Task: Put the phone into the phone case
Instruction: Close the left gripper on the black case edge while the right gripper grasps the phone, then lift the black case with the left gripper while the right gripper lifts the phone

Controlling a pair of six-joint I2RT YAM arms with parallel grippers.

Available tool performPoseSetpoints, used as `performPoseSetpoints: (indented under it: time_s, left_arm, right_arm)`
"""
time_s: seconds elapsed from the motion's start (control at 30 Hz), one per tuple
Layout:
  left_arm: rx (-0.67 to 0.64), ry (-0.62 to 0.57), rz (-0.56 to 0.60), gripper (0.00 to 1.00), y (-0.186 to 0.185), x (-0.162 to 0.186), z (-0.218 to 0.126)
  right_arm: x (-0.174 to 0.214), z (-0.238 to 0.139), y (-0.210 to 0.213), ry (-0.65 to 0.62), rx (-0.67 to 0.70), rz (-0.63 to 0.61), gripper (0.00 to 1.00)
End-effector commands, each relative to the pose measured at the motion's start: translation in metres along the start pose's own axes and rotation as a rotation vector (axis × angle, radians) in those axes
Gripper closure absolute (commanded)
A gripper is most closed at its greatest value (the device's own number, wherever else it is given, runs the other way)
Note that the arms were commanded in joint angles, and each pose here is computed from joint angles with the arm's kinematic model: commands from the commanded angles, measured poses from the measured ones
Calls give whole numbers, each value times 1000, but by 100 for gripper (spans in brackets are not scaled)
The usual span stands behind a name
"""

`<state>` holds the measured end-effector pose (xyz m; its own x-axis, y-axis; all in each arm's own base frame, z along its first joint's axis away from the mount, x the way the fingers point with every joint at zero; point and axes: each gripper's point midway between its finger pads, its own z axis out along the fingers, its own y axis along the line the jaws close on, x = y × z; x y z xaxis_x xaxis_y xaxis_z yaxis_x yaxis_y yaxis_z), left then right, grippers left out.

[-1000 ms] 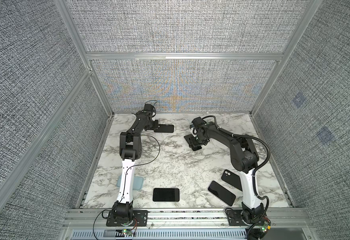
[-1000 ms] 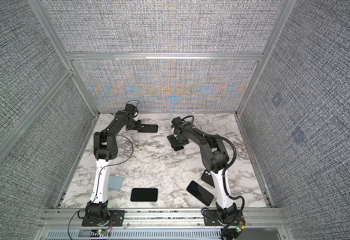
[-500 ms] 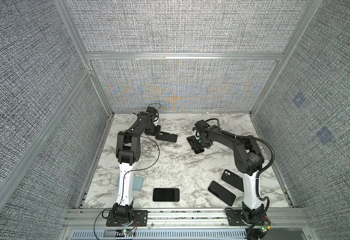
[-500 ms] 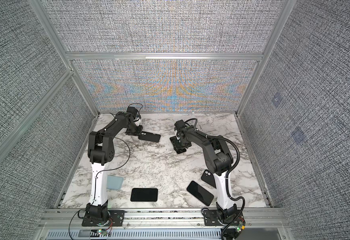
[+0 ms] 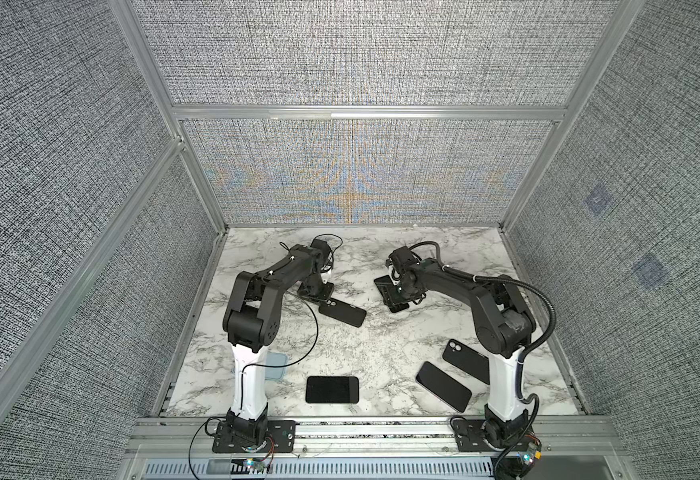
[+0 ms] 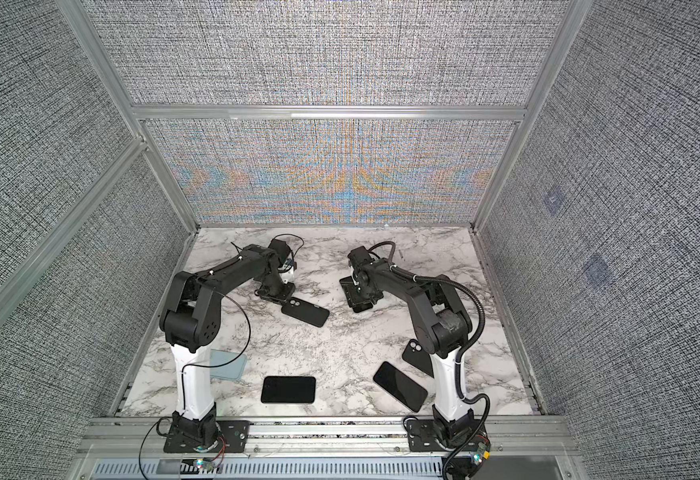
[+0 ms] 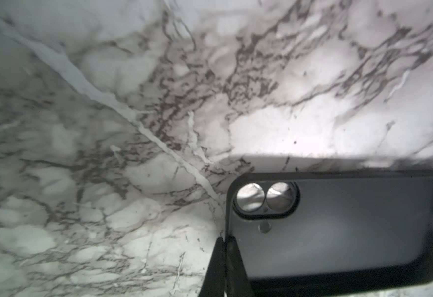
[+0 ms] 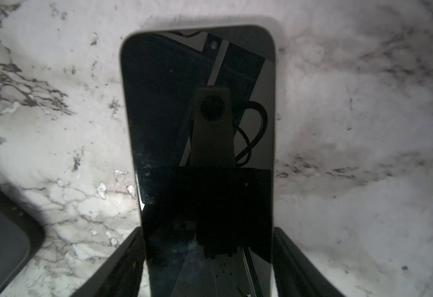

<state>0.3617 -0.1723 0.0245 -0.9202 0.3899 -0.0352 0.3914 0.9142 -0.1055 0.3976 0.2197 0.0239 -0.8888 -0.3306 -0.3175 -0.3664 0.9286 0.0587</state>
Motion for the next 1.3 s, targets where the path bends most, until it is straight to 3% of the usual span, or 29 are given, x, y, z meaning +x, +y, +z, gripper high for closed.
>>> performPoseSetpoints:
  time_s: [0.0, 0.07, 0.23, 0.37, 0.6, 0.8, 1.27]
  left_arm:
    - [-41, 69, 51, 100, 2, 13, 5]
    - [-50, 80, 55, 96, 3, 13, 6]
    - [-74, 48, 5, 65, 6, 7, 1]
    - [-70, 35, -94, 50, 5, 14, -4]
    - [182, -75, -316, 32, -37, 36, -28]
    - [361, -134, -439, 29, -60, 46, -24]
    - [329, -135, -411, 29, -54, 10, 3]
  right_arm:
    - [2, 0, 5, -7, -4, 8, 38]
    - [5, 1, 7, -7, -6, 7, 38]
    - [10, 0, 11, -3, -4, -3, 37]
    - [15, -1, 10, -6, 0, -3, 37]
    - [15, -1, 9, -13, -1, 6, 37]
    - [15, 0, 10, -15, -7, 9, 37]
    - [24, -5, 6, -9, 9, 20, 37]
